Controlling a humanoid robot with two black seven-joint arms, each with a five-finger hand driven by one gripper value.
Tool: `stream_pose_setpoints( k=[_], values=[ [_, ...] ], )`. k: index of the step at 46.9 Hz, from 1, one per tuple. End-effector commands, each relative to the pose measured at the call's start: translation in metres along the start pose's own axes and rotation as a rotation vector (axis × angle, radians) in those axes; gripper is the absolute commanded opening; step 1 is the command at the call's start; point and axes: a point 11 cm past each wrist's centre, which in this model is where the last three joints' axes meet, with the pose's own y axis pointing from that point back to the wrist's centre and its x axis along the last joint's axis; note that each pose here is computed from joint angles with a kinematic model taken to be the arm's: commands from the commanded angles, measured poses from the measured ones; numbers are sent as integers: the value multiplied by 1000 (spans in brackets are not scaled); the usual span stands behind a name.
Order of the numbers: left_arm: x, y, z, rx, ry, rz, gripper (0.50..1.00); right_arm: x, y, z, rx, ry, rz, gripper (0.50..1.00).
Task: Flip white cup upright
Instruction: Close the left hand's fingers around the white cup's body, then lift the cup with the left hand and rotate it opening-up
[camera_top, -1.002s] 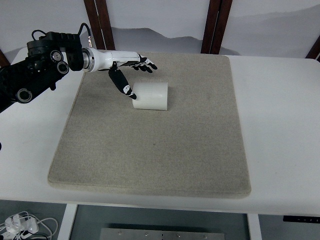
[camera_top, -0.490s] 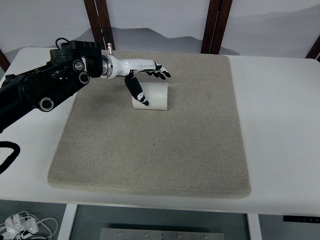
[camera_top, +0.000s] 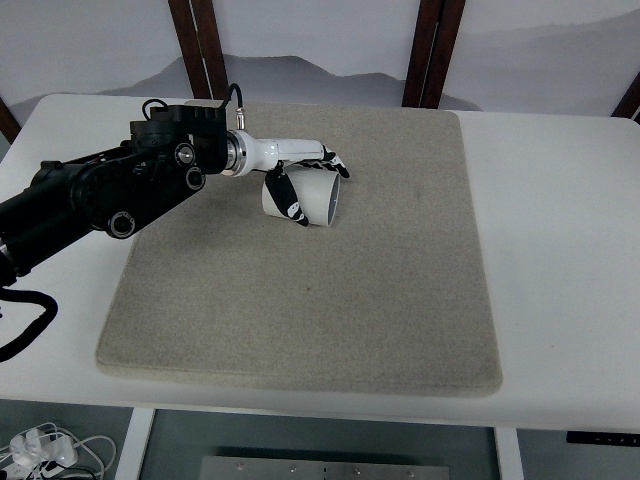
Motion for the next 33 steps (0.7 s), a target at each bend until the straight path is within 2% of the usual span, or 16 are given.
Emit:
stream_pose_setpoints(
  k=[1,4,7,13,17,33],
  values=[
    [0,0,-1,3,-3,-2,737,0,0,0,0,-1,0,952],
    [-1,0,-1,3,-2,-1,707,0,0,0,0,-1,0,952],
    [1,0,-1,2,1,5,628,0,0,0,0,-1,0,952],
    [10,2,-1,-2,12,26,521,0,0,0,1,0,0,952],
    [17,4,-4,-3,37,43,500,0,0,0,1,-1,0,952],
    [45,14,-8,-107,395,116,501,0,0,0,0,0,0,952]
  ],
)
